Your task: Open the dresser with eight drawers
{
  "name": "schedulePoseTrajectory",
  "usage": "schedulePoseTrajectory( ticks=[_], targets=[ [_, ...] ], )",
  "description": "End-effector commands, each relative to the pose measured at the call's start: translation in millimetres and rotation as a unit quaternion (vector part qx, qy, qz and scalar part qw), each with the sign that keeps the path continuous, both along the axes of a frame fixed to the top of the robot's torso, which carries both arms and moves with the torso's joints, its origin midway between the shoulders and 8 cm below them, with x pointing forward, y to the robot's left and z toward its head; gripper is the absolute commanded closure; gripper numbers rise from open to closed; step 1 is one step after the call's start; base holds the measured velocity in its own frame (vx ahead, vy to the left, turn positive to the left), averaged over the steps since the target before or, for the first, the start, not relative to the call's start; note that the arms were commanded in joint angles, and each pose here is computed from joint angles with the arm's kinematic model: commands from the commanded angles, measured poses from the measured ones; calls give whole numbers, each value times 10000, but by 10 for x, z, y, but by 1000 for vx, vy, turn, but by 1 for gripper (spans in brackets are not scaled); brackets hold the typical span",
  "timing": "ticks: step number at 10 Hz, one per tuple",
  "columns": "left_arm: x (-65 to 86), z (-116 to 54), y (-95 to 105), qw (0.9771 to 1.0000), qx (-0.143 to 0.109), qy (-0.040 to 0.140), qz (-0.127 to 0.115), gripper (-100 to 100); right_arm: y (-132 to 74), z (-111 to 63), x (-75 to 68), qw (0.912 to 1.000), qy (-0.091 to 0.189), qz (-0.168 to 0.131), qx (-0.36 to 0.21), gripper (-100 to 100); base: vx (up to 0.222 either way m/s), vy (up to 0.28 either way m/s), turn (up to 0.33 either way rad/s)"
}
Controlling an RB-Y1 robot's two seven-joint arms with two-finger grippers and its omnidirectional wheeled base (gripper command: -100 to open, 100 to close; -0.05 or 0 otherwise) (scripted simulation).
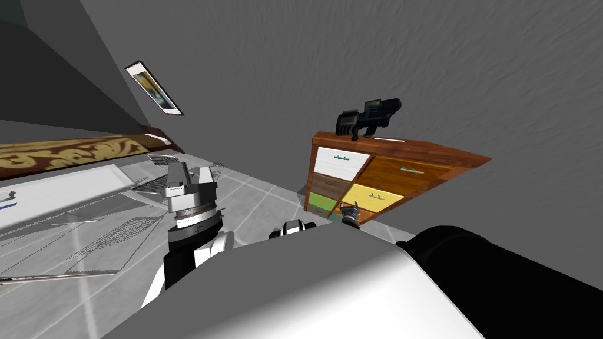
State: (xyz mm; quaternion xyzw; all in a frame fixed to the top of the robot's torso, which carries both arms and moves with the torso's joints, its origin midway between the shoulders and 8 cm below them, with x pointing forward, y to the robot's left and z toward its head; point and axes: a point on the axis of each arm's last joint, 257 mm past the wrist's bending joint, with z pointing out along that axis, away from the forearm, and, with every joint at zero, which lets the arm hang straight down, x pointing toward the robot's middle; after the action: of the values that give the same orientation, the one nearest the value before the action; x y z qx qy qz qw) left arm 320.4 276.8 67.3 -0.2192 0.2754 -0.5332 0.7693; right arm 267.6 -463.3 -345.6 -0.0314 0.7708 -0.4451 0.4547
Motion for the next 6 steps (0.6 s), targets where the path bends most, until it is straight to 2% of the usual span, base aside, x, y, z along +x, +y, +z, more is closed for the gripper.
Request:
schedulePoseTrajectory(
  ticks=[1, 2, 5, 6],
  targets=[
    [0, 0, 0, 10000, 0, 0, 1, 0, -77, 89, -85, 9982, 124, -56, -581, -100, 43, 3, 206],
    [0, 0, 0, 10000, 0, 0, 0, 0, -102, 110, -106, 9980, 104, -120, -614, -100, 34, -1, 91],
    [0, 0, 0, 10000, 0, 0, 1, 0, -154, 223, -212, 9917, 224, -151, -1254, -100, 27, 3, 158],
    [0, 0, 0, 10000, 0, 0, 0, 0, -161, 230, -218, 9916, 217, -171, -1264, -100, 22, 3, 97]
  ],
)
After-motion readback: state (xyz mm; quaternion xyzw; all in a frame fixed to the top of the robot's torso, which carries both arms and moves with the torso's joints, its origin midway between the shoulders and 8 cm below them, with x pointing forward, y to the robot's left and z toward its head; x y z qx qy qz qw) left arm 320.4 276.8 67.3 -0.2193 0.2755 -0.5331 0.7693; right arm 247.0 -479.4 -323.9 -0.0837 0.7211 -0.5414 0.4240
